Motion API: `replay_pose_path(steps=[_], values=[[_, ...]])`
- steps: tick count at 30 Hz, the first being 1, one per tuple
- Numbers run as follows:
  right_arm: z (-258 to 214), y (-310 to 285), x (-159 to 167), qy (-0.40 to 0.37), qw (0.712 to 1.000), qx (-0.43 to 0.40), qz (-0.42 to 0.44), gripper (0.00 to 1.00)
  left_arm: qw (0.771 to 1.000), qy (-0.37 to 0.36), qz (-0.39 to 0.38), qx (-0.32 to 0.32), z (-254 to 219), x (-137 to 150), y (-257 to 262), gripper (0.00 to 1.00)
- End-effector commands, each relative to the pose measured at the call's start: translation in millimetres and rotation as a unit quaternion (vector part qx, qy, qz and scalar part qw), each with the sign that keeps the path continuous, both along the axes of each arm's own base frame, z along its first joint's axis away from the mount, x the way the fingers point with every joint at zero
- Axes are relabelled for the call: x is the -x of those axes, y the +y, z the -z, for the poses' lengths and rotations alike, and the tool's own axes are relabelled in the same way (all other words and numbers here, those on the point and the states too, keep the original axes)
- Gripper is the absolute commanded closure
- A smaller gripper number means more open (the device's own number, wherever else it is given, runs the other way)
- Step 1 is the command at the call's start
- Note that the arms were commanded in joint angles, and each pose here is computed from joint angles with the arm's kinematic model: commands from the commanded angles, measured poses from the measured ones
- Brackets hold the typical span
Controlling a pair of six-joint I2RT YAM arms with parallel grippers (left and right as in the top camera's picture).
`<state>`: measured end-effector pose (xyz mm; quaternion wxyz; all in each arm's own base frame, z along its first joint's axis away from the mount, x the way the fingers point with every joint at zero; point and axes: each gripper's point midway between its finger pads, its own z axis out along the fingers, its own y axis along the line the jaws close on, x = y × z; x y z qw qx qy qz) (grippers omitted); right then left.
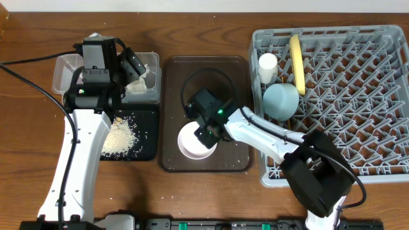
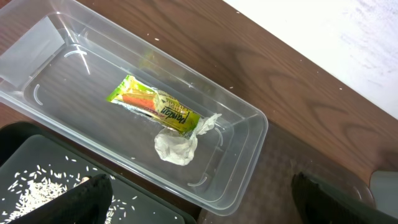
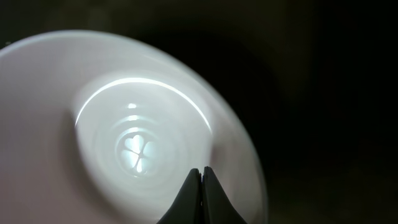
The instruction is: Sort waste into correct bins and load items into the dishwasher rack
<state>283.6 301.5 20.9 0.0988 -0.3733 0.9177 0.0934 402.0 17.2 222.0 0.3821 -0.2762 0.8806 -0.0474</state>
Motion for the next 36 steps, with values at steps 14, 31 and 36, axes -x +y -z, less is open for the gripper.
replay_pose_path(steps=[14,31,36], values=[[-73,55,37,0.034,0.986,-0.143,-0.075,0.75,1.0,-0.005,-0.004,-0.003,-4,-3,3,0.05],[-32,46,54,-0.035,0.994,-0.015,-0.099,0.62,1.0,-0.005,-0.004,-0.003,-4,-3,3,0.05],[-23,49,59,-0.024,0.994,-0.012,-0.104,0.64,1.0,-0.005,-0.004,-0.003,-4,-3,3,0.05]])
